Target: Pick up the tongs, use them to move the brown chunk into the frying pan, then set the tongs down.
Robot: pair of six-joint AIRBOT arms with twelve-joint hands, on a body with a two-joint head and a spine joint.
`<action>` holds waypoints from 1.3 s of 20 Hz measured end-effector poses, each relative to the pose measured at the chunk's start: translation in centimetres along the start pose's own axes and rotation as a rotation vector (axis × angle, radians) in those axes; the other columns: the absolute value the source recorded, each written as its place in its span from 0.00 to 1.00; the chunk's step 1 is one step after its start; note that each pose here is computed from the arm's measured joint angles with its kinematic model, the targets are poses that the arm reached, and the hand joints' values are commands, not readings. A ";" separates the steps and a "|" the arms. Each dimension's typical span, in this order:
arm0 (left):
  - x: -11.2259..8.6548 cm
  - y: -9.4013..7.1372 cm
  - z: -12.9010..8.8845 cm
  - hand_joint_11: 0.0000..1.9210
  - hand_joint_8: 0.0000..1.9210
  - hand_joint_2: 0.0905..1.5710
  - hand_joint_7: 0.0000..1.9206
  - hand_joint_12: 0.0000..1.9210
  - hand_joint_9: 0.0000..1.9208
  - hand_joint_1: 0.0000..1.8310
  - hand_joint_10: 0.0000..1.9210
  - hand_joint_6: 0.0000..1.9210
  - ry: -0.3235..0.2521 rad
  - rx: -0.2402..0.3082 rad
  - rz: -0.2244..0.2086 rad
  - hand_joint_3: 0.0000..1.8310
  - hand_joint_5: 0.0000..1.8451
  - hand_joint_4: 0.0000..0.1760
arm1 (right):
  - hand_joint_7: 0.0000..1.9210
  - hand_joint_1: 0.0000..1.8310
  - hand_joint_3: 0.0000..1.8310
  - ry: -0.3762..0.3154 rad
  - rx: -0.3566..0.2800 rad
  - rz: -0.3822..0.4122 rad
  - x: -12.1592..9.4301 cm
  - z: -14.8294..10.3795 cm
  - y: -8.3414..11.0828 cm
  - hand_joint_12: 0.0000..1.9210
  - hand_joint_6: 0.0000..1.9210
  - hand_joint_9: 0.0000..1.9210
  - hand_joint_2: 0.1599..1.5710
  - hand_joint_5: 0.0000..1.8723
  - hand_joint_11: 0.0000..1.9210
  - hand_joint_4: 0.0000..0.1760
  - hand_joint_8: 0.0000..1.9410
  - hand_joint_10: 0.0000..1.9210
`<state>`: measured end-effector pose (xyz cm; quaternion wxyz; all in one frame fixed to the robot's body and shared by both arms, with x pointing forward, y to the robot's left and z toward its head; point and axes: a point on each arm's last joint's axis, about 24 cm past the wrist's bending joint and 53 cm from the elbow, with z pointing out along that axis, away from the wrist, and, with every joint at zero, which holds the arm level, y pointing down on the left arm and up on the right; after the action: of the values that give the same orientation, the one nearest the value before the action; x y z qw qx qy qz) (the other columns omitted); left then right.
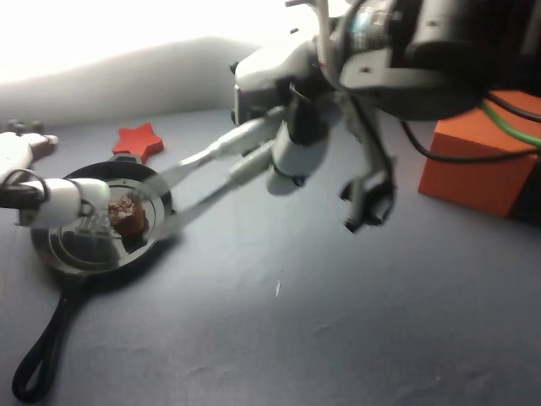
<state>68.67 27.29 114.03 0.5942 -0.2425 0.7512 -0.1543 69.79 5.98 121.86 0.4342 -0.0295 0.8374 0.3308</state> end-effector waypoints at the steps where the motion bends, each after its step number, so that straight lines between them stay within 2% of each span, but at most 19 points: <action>1: 0.4 -0.4 -0.1 0.00 0.00 0.77 0.08 0.23 0.07 0.00 0.00 0.00 0.008 0.009 -0.002 0.00 0.08 0.00 | 0.50 0.56 0.00 0.000 -0.007 -0.013 0.2 -0.6 0.0 0.75 0.05 0.39 0.70 0.45 0.17 0.00 0.01 0.30; 2: 1.1 -1.1 -0.3 0.00 0.00 0.76 0.08 0.22 0.07 0.00 0.00 0.00 0.021 0.025 -0.002 0.00 0.08 0.00 | 0.51 0.55 0.00 -0.016 -0.019 -0.063 0.4 -1.7 0.1 0.75 0.05 0.39 0.70 0.46 0.18 0.00 0.01 0.30; 3: 1.5 -1.5 -0.4 0.00 0.00 0.76 0.08 0.21 0.07 0.00 0.00 0.00 0.029 0.033 -0.006 0.00 0.07 0.00 | 0.51 0.55 0.00 -0.054 -0.048 -0.168 0.6 -2.6 0.5 0.75 0.05 0.40 0.69 0.46 0.18 0.00 0.01 0.30; 5: 1.9 -1.8 -0.6 0.00 0.00 0.76 0.07 0.22 0.07 0.00 0.00 0.00 0.038 0.040 -0.006 0.00 0.07 0.00 | 0.51 0.56 0.00 -0.087 -0.083 -0.258 1.5 -3.8 0.4 0.76 0.05 0.39 0.69 0.46 0.18 0.00 0.01 0.32; 9: 1.9 -2.1 -0.7 0.00 0.00 0.77 0.07 0.22 0.06 0.00 0.00 0.00 0.037 0.043 -0.015 0.00 0.07 0.00 | 0.52 0.58 0.00 -0.036 -0.081 -0.198 4.0 -3.7 -1.9 0.75 0.05 0.40 0.67 0.46 0.19 0.00 0.01 0.32; 13: 1.9 -2.6 -0.9 0.00 0.00 0.77 0.07 0.20 0.06 0.00 0.00 0.00 0.036 0.050 -0.023 0.00 0.07 0.00 | 0.51 0.59 0.00 -0.022 -0.140 -0.226 5.4 -3.7 -2.9 0.76 0.04 0.39 0.67 0.46 0.18 0.00 0.00 0.32; 15: 2.1 -3.1 -0.9 0.00 0.00 0.77 0.06 0.19 0.05 0.00 0.00 0.00 0.041 0.060 -0.029 0.00 0.07 0.00 | 0.50 0.58 0.00 -0.004 -0.183 -0.266 6.7 -3.3 -3.1 0.77 0.04 0.37 0.67 0.45 0.17 0.00 0.00 0.33; 18: 2.5 -3.5 -1.0 0.00 0.00 0.77 0.07 0.21 0.06 0.00 0.00 0.00 0.045 0.065 -0.035 0.00 0.07 0.00 | 0.46 0.55 0.00 0.015 -0.243 -0.297 8.2 -2.7 -3.4 0.79 0.02 0.32 0.67 0.41 0.08 0.00 0.00 0.34; 19: 2.6 -3.6 -1.1 0.00 0.00 0.77 0.07 0.21 0.06 0.00 0.00 0.00 0.049 0.066 -0.040 0.00 0.07 0.00 | 0.46 0.55 0.00 0.017 -0.254 -0.305 8.4 -2.5 -3.4 0.79 0.02 0.32 0.67 0.41 0.08 0.00 0.00 0.34; 20: 2.6 -3.9 -1.2 0.00 0.00 0.77 0.07 0.20 0.06 0.00 0.00 0.00 0.048 0.075 -0.033 0.00 0.07 0.00 | 0.39 0.51 0.00 0.016 -0.266 -0.320 8.5 -2.3 -3.6 0.80 0.00 0.24 0.67 0.36 0.02 0.00 0.00 0.35; 21: 2.6 -3.9 -1.2 0.00 0.00 0.77 0.07 0.21 0.06 0.00 0.00 0.00 0.047 0.076 -0.034 0.00 0.07 0.00 | 0.36 0.48 0.00 0.015 -0.277 -0.338 8.7 -2.1 -3.7 0.79 0.00 0.22 0.68 0.33 0.00 0.00 0.00 0.34; 22: 2.6 -3.9 -1.2 0.00 0.00 0.77 0.08 0.24 0.07 0.00 0.00 0.00 0.048 0.072 -0.038 0.00 0.08 0.00 | 0.33 0.46 0.00 0.015 -0.286 -0.339 8.8 -1.9 -3.7 0.77 0.00 0.19 0.69 0.29 0.00 0.00 0.00 0.33; 24: 2.4 -4.0 -1.2 0.00 0.00 0.76 0.07 0.23 0.07 0.00 0.00 0.00 0.044 0.075 -0.041 0.00 0.07 0.00 | 0.24 0.32 0.01 0.013 -0.292 -0.364 8.9 -1.6 -3.9 0.69 0.00 0.12 0.72 0.21 0.00 0.00 0.00 0.30; 26: 2.5 -4.1 -1.3 0.00 0.00 0.76 0.08 0.26 0.08 0.00 0.01 0.00 0.047 0.077 -0.041 0.00 0.08 0.00 | 0.22 0.29 0.01 0.014 -0.306 -0.391 9.3 -1.7 -3.7 0.68 0.00 0.10 0.72 0.20 0.00 0.00 0.00 0.30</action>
<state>67.73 22.37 114.41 0.5819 -0.2312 0.7533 -0.2011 64.07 4.35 113.69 0.4747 -0.2586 0.7588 0.3633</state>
